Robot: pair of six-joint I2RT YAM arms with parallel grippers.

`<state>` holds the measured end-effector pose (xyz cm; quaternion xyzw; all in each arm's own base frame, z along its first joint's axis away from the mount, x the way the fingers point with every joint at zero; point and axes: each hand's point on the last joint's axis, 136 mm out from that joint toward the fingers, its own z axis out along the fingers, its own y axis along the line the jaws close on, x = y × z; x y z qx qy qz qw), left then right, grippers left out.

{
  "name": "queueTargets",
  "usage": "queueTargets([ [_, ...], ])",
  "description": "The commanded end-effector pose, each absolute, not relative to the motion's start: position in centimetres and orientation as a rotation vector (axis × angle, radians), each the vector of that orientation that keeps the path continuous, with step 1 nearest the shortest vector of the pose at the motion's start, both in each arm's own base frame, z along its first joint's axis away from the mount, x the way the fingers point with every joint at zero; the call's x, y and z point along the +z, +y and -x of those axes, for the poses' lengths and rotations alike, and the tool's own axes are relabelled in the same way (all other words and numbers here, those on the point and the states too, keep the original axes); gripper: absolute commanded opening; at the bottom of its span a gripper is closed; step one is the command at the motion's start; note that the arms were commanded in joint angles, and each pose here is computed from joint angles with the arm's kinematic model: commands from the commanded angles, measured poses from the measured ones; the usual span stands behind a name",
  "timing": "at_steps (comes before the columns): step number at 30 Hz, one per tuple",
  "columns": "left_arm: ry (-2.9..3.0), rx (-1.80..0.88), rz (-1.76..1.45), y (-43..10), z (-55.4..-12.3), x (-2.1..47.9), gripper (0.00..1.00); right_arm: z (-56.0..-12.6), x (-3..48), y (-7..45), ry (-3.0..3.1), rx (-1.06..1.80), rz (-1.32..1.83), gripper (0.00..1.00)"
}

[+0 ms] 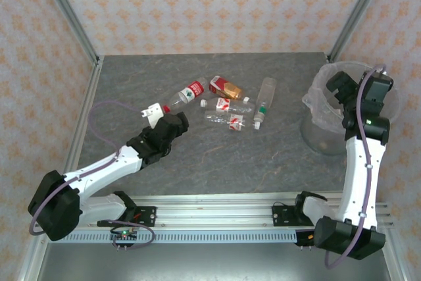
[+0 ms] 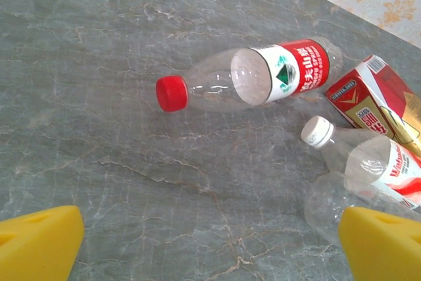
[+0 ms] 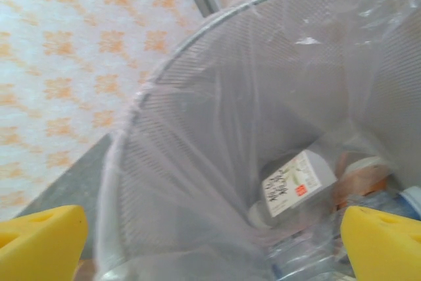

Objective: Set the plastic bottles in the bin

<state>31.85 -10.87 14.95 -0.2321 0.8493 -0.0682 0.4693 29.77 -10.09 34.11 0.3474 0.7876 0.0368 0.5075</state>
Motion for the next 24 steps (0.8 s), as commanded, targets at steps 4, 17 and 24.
queueTargets([
  [4, 2.106, -0.079, 0.552, -8.9, -32.0, 15.3, 1.0, -30.2, 39.7, -4.0, 1.773, 0.49, -0.633, 0.99],
  [17, 2.21, -0.017, 0.518, -7.5, -34.0, 15.6, 1.0, -30.7, 39.1, 5.5, 1.86, 0.761, -0.324, 0.99],
  [24, 2.231, -0.065, 0.566, -7.4, -34.3, 15.1, 1.0, -31.4, 35.1, 10.3, 2.065, 0.591, -0.121, 0.99],
])
